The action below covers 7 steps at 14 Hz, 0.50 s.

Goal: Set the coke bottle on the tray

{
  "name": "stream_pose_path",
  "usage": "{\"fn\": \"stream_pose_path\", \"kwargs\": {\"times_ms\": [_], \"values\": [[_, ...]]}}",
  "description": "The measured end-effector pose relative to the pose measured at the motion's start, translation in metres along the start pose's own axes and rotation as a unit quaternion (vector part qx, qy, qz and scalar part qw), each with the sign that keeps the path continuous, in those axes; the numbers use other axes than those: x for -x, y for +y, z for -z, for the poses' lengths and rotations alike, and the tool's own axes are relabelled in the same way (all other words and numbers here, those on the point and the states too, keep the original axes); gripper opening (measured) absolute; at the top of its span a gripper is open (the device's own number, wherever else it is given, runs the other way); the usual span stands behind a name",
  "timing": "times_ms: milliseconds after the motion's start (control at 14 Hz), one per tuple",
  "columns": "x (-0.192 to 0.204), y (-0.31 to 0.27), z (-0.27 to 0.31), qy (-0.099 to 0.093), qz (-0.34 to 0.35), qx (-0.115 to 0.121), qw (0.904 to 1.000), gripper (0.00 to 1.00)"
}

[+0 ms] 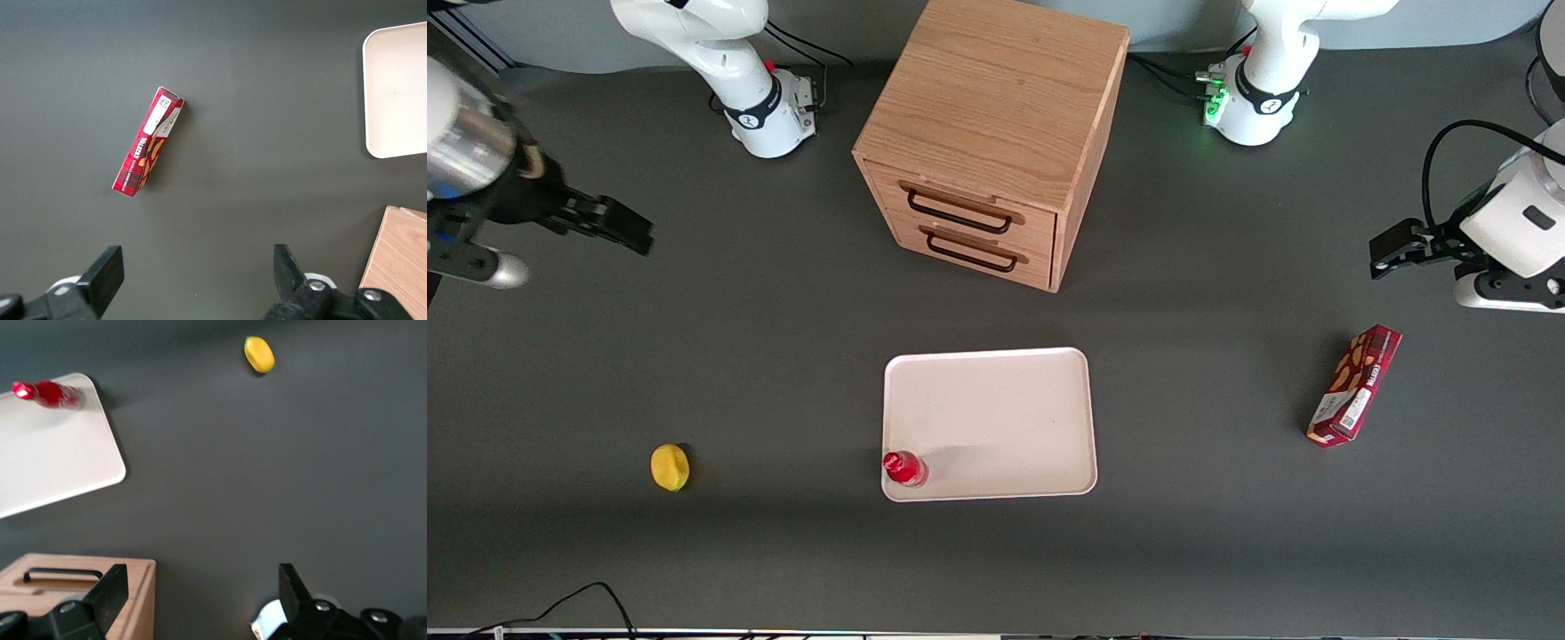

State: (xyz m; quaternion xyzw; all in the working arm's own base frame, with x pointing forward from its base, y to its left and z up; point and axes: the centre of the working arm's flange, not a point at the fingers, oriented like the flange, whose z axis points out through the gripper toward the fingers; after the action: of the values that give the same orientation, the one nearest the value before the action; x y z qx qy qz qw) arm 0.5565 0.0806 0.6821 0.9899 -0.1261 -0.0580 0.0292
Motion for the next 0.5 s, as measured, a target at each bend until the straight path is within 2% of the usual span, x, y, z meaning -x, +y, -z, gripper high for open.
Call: {"fn": "stream_pose_path", "kwargs": {"times_ms": [71,214,500], "values": [[0.001,0.032,-0.007,-0.003,0.006,-0.007,1.0000,1.00],[0.013,0.068,-0.033,0.005,0.012,-0.014,0.9998,1.00],[0.051,0.068,-0.078,0.012,0.020,-0.008,0.9997,1.00]]}}
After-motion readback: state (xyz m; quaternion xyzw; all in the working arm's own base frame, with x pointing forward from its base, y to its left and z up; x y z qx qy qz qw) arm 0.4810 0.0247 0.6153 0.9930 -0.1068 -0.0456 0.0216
